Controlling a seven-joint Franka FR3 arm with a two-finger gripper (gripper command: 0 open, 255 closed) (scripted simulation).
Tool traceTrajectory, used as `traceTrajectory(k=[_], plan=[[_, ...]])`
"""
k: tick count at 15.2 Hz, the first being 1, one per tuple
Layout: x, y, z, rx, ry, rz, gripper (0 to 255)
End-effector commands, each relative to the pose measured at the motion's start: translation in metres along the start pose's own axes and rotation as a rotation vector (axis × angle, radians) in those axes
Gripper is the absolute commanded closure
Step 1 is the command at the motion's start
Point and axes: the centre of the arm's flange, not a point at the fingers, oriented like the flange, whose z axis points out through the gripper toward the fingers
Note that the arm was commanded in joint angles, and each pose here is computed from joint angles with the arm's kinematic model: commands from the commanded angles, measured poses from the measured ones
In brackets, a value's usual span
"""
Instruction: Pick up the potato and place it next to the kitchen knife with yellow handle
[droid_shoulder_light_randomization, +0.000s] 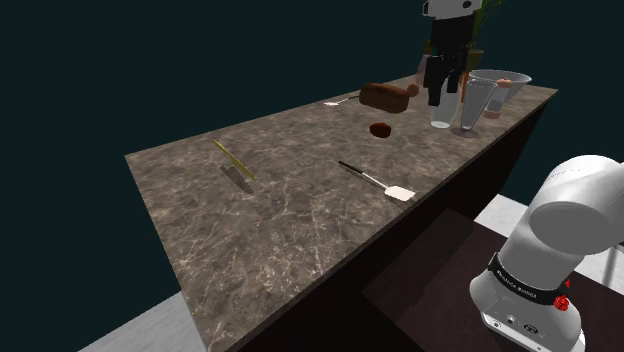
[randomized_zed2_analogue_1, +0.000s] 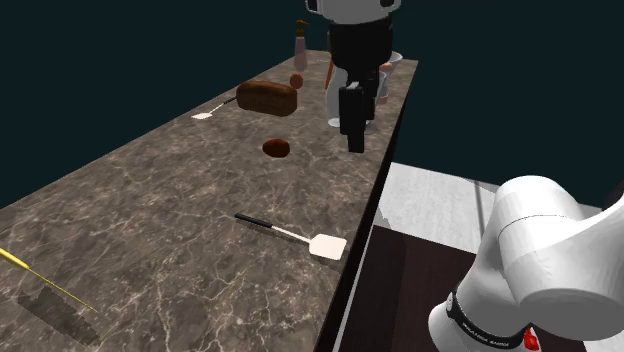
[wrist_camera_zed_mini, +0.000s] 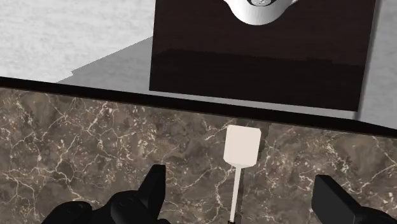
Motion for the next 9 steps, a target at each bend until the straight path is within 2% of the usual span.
traceTrajectory(k=[1, 9], plan=[[0.000, 0.000, 0.000, 0.000, 0.000, 0.000, 0], [0.085, 0.055, 0.040, -0.013, -0.036, -0.012, 0]])
